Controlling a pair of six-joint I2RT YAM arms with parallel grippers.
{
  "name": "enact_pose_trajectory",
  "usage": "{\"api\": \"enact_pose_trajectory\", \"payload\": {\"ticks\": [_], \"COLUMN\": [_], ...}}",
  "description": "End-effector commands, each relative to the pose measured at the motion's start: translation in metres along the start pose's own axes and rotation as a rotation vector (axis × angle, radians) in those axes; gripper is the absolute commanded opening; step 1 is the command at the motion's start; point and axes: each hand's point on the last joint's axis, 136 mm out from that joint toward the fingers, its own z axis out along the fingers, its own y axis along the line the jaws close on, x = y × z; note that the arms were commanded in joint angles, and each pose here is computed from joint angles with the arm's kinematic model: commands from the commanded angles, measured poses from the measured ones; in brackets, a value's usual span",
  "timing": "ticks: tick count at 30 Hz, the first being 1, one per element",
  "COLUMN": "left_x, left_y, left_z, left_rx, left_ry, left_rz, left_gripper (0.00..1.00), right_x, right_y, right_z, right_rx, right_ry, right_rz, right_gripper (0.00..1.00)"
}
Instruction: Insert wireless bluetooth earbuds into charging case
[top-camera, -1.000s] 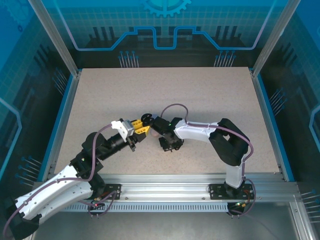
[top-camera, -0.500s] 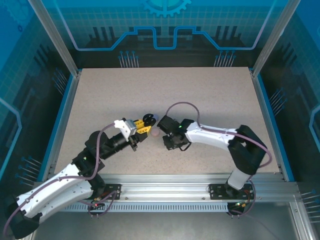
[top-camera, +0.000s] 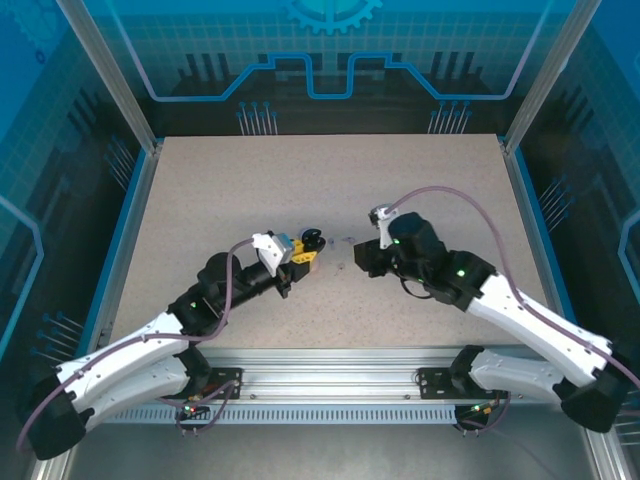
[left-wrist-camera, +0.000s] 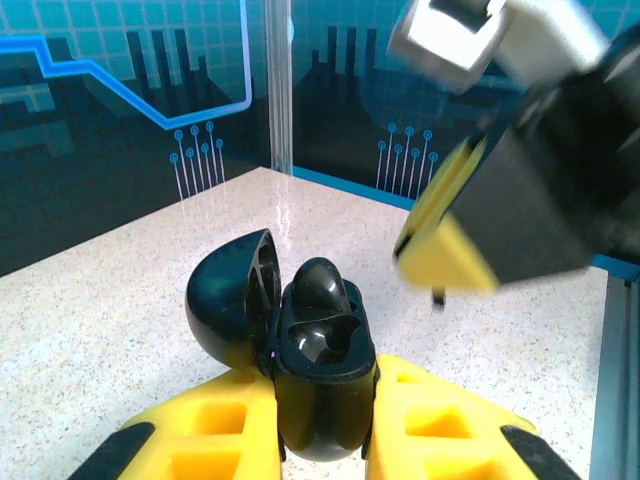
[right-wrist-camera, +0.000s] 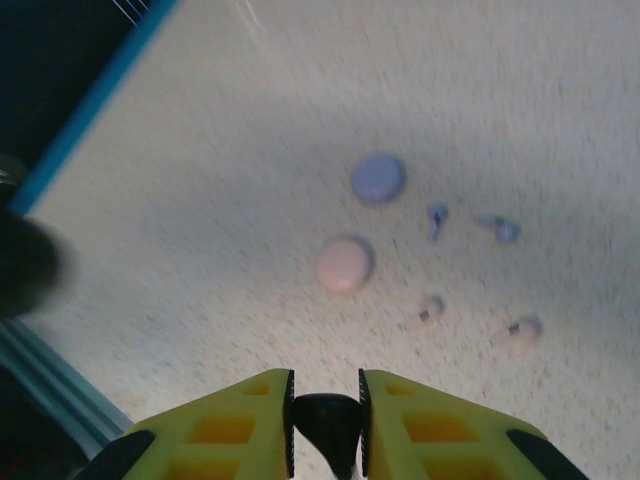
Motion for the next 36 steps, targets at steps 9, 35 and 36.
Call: {"api": "enact_pose_trajectory", "payload": {"ticks": [9, 35, 36], "left_x": [-0.027, -0.039, -0.039], "left_y": [-0.017, -0.025, -0.025], "left_z": [0.014, 0.012, 0.012], "left_rx": [0.103, 0.153, 0.152], "left_ry": [-0.092, -0.118, -0.118], "left_rz": [-0.006, -0.008, -0.008], "left_gripper": [0.05, 0.05, 0.05], "right_x": [-0.056, -0.052, -0.051], "right_y": [0.078, 0.097, 0.096], "right_z": [-0.048, -0.009, -0.009], "right_rx": [-0.353, -0.298, -0.295], "right_ry": [-0.209, -0.155, -0.15], "right_rz": [-0.136, -0.279, -0.281], "right_gripper": [0.23, 0.23, 0.23]}}
